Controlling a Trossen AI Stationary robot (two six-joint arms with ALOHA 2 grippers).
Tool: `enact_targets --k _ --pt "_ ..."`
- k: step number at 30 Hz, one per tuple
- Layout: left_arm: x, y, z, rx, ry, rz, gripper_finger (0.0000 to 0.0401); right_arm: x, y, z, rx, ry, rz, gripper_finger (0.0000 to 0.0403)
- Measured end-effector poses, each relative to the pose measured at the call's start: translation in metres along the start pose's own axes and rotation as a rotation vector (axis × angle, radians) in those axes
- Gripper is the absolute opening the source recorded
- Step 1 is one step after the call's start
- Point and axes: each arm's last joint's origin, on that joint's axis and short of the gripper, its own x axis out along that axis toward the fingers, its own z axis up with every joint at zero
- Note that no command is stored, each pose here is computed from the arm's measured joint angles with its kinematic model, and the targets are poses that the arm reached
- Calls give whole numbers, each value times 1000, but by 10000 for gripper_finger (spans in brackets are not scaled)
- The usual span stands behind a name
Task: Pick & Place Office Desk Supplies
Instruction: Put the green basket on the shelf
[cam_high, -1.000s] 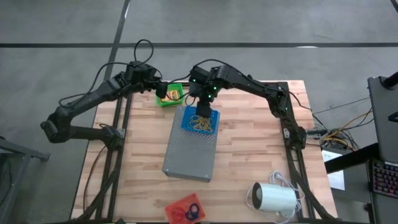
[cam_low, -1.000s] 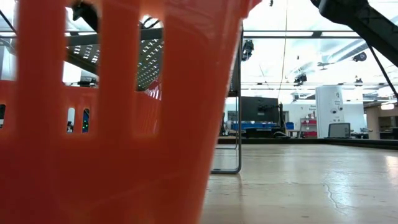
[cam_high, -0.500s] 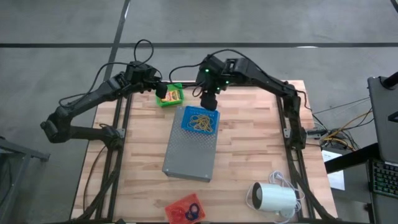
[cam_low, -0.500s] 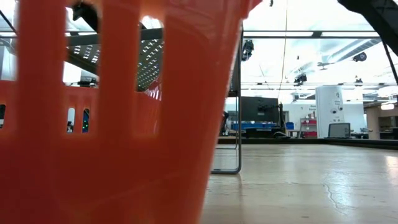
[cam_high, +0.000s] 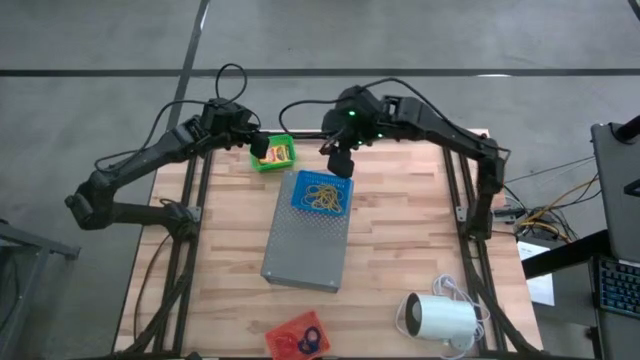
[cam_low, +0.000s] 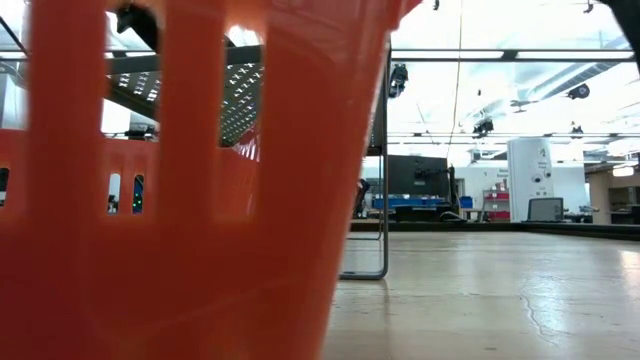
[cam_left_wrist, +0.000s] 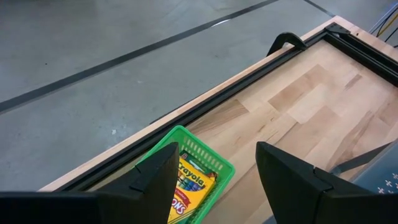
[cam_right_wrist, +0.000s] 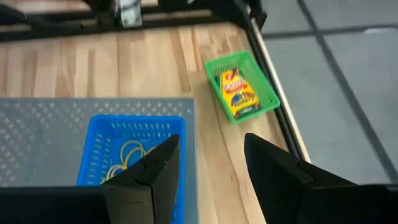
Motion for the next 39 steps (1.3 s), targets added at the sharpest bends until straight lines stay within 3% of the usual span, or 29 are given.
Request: enact_targets --k 5,9,16,28,33,39 --pt "0 0 0 0 0 0 221 -11 1 -16 0 -143 -10 176" --pt "0 0 0 0 0 0 220 -20 4 -44 19 -276 -20 177" --pt "0 0 0 -1 0 1 220 -43 14 -120 126 -381 -116 178" --pt "0 0 0 -3 0 0 220 -64 23 -237 155 -668 -184 178" --pt "0 0 0 -3 0 0 221 -74 25 -264 138 -826 -178 178" --pt "0 0 0 -3 0 0 221 -76 25 -279 147 -895 -174 178"
